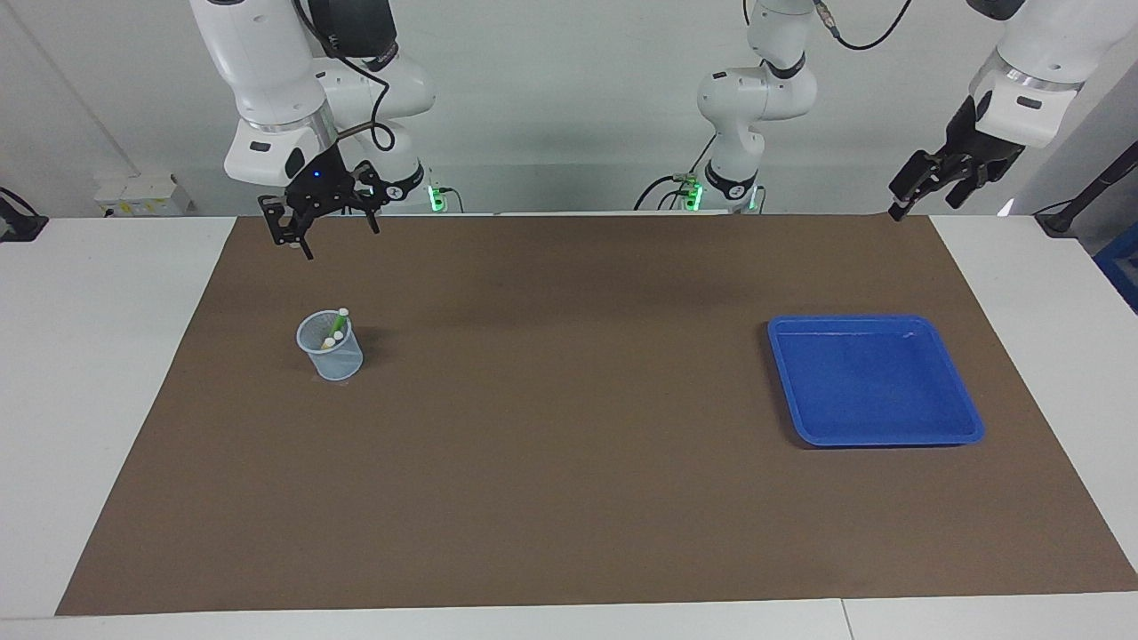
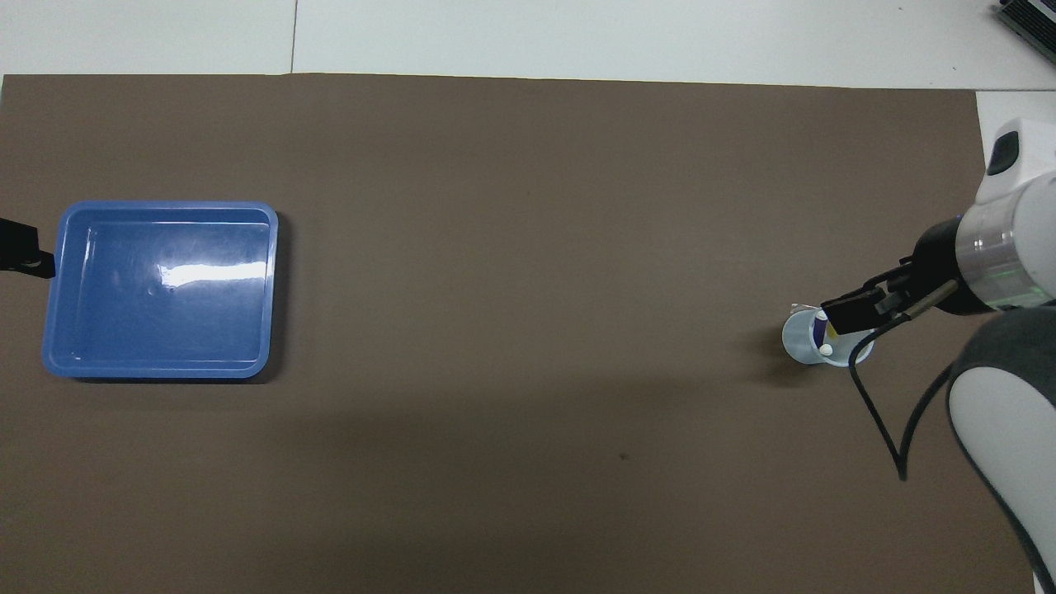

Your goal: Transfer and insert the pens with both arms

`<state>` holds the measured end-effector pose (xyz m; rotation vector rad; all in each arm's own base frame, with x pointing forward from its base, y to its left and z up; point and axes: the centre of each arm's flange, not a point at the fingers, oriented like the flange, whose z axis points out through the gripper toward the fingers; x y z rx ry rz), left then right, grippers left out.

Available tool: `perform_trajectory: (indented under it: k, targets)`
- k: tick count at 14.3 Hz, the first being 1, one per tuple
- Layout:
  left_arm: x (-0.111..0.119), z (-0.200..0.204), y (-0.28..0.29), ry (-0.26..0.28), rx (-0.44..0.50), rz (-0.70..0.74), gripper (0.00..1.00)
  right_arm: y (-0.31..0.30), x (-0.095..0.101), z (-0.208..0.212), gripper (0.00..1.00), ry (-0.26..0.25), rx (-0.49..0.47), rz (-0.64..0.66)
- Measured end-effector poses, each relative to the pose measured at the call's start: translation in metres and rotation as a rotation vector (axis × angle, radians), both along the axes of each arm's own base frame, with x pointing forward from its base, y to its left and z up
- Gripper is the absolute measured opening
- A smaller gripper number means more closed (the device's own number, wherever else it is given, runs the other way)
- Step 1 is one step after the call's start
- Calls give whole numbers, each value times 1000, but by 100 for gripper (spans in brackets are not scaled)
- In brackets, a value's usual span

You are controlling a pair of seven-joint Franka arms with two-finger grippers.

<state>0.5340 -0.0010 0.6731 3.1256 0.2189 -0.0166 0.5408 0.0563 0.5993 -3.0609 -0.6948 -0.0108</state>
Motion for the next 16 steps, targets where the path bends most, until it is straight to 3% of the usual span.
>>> perform_trajectory:
  k: [3, 9, 16]
  targets:
    - [0, 0, 2, -1, 0, -61, 100, -26, 8, -24, 100, 37, -4, -68]
    - [-2, -5, 5, 12, 0, -96, 100, -27, 13, -34, 100, 1, 4, -208]
    - [-3, -18, 5, 26, -1, -100, 100, -19, 15, -33, 100, 8, 3, -223]
